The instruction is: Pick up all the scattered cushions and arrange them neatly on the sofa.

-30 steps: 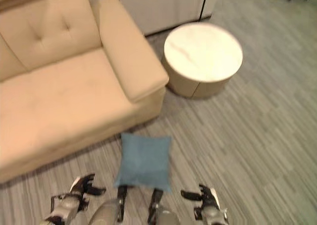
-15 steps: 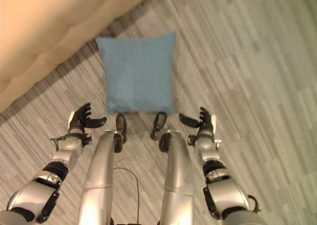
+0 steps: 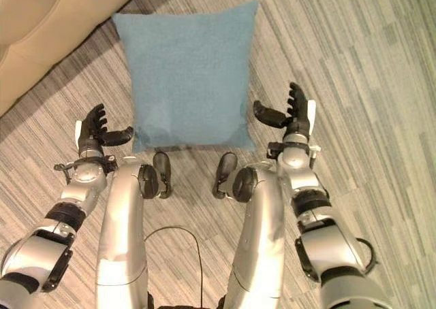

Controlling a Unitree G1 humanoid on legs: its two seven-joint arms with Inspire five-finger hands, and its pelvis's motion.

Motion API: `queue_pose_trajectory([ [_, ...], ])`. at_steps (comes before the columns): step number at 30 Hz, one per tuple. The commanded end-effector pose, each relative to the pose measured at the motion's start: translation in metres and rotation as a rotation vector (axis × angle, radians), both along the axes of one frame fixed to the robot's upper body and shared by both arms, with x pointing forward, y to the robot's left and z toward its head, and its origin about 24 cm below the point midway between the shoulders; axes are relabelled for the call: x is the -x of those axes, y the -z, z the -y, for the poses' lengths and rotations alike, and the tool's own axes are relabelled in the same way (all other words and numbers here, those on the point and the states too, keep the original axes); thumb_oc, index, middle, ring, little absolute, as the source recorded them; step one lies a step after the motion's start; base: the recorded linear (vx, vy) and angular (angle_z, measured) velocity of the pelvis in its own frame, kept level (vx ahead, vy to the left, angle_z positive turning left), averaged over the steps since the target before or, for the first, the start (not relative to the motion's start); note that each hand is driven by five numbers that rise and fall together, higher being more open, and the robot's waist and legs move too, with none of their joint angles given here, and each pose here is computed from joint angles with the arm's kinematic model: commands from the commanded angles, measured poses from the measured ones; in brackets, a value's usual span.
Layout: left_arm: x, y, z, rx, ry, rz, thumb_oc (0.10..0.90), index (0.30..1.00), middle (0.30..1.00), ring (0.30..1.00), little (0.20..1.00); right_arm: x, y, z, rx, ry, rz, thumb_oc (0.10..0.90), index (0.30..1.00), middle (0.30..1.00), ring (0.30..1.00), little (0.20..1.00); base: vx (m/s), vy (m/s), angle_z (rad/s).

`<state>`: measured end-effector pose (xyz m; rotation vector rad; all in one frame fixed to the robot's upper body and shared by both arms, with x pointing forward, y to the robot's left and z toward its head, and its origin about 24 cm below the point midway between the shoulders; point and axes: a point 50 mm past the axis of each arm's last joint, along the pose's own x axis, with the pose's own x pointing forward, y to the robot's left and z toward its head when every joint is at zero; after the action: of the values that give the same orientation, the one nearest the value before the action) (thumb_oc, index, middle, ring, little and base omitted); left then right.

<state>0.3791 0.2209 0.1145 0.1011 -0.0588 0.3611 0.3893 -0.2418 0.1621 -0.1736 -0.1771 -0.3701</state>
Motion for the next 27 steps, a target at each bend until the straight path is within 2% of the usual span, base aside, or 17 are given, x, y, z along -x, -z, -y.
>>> queue_pose_trajectory([
  [1,0.003,-0.019,-0.016,-0.009,-0.063,0.11,0.8,0.9,0.9,0.9,0.9,0.001,-0.018,-0.005,-0.056,-0.033,0.129,0.8,0.9,0.9,0.9,0.9,0.05,-0.006,0.03],
  [7,-0.011,-0.038,0.012,0.007,0.014,0.15,0.8,0.9,0.9,0.9,0.9,-0.013,-0.018,-0.043,-0.094,-0.134,0.079,0.8,0.9,0.9,0.9,0.9,0.04,-0.015,0.02],
  [10,-0.014,-0.041,0.033,-0.005,0.073,0.151,0.8,0.9,0.9,0.9,0.9,-0.016,-0.004,-0.074,-0.073,-0.209,0.007,0.8,0.9,0.9,0.9,0.9,0.01,-0.003,0.0],
  [11,-0.014,-0.041,0.033,-0.005,0.073,0.151,0.8,0.9,0.9,0.9,0.9,-0.016,-0.004,-0.074,-0.073,-0.209,0.007,0.8,0.9,0.9,0.9,0.9,0.0,0.0,0.0],
  [12,-0.013,-0.037,0.049,-0.049,0.125,0.141,0.8,0.9,0.9,0.9,0.9,-0.014,0.005,-0.096,-0.056,-0.279,-0.016,0.8,0.9,0.9,0.9,0.9,0.0,0.0,0.0],
  [17,-0.014,-0.038,0.061,-0.141,0.156,0.138,0.8,0.9,0.9,0.9,0.9,-0.013,0.004,-0.113,0.063,-0.323,-0.017,0.8,0.9,0.9,0.9,0.9,0.0,0.003,0.01],
  [20,-0.014,-0.038,0.056,-0.182,0.128,0.133,0.8,0.9,0.9,0.9,0.9,-0.014,-0.006,-0.107,0.235,-0.261,0.017,0.8,0.9,0.9,0.9,0.9,-0.01,-0.004,-0.01],
  [21,-0.015,-0.042,0.047,-0.185,0.089,0.141,0.8,0.9,0.9,0.9,0.9,-0.015,-0.011,-0.096,0.29,-0.2,0.036,0.8,0.9,0.9,0.9,0.9,-0.02,-0.011,-0.08],
  [24,-0.014,-0.049,0.031,-0.201,0.046,0.158,0.8,0.9,0.9,0.9,0.9,-0.014,-0.017,-0.075,0.32,-0.127,0.044,0.8,0.9,0.9,0.9,0.9,0.03,-0.022,-0.07],
  [25,-0.012,-0.048,0.019,-0.213,0.021,0.154,0.8,0.9,0.9,0.9,0.9,-0.013,-0.018,-0.056,0.338,-0.069,0.03,0.8,0.9,0.9,0.9,0.9,0.09,-0.023,-0.04],
  [27,-0.009,-0.045,0.009,-0.242,0.003,0.135,0.8,0.9,0.9,0.9,0.9,-0.013,-0.019,-0.04,0.353,-0.027,0.0,0.8,0.9,0.9,0.9,0.9,0.1,-0.008,0.0],
])
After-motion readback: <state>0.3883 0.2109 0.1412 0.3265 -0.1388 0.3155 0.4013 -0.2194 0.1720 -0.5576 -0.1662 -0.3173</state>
